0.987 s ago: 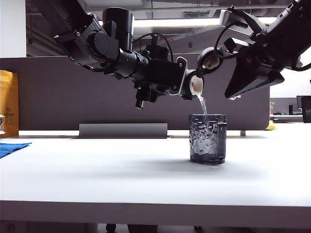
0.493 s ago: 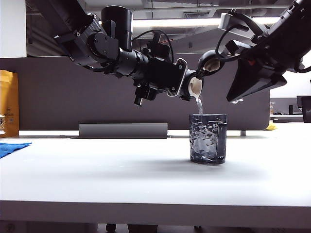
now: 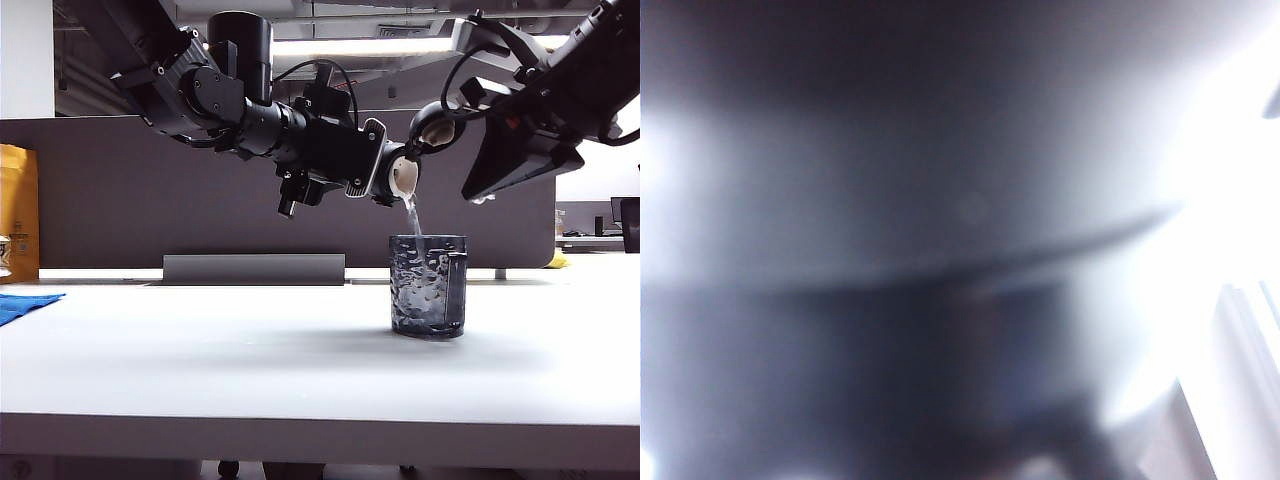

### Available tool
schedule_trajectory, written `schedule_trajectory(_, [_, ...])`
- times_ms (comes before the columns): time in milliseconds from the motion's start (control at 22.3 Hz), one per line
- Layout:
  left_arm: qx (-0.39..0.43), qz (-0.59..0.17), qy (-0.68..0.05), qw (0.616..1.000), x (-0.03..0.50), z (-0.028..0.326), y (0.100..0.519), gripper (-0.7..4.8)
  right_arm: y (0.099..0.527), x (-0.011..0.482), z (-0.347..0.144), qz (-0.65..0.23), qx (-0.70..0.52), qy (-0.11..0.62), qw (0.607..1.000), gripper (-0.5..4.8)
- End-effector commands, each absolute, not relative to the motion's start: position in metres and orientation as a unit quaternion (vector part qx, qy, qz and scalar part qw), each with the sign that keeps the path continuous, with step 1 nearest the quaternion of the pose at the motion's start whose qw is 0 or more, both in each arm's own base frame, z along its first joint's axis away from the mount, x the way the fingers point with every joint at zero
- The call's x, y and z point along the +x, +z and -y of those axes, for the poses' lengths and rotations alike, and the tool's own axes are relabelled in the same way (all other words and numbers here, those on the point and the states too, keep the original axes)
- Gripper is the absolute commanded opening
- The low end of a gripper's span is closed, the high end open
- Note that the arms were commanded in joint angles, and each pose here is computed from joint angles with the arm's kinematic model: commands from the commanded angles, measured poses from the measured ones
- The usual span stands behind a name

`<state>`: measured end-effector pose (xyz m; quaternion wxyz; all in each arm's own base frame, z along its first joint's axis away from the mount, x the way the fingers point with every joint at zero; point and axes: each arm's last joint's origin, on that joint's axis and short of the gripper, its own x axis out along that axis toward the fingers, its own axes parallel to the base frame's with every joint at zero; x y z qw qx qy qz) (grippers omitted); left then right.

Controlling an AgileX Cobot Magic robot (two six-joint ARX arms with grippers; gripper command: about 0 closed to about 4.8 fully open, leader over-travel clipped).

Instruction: Pick up the black thermos, pour some water into the cup, then place the black thermos back on the table.

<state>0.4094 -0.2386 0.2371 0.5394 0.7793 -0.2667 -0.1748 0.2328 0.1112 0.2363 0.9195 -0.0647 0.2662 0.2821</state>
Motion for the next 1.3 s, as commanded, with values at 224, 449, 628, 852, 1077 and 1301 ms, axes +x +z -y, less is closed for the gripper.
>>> schedule_trajectory(224, [0.766, 0.301, -0.133, 0.552, 0.407, 0.239, 0.257, -0.05, 0.239, 0.234, -0.112, -0.257, -0.064, 0.282, 0.922, -0.02])
schedule_trajectory(449, [0.703, 0.261, -0.161, 0.642, 0.408, 0.238, 0.254, -0.05, 0.239, 0.233, -0.112, -0.259, -0.064, 0.282, 0.922, -0.02])
schedule_trajectory(628, [0.647, 0.204, -0.205, 0.705, 0.409, 0.238, 0.246, -0.05, 0.244, 0.231, -0.111, -0.249, -0.06, 0.285, 0.924, -0.02])
schedule_trajectory(852, [0.485, 0.11, -0.223, 0.838, 0.41, 0.236, 0.241, -0.05, 0.272, 0.218, -0.099, -0.187, -0.059, 0.257, 0.946, -0.02])
schedule_trajectory(1077, [0.181, -0.076, -0.234, 0.952, 0.401, 0.219, 0.251, -0.05, 0.294, 0.201, -0.09, -0.135, -0.05, 0.255, 0.956, -0.02])
schedule_trajectory(1301, [0.05, -0.035, -0.247, 0.967, 0.358, 0.152, 0.27, -0.05, 0.301, 0.194, -0.088, -0.118, -0.043, 0.267, 0.955, -0.02])
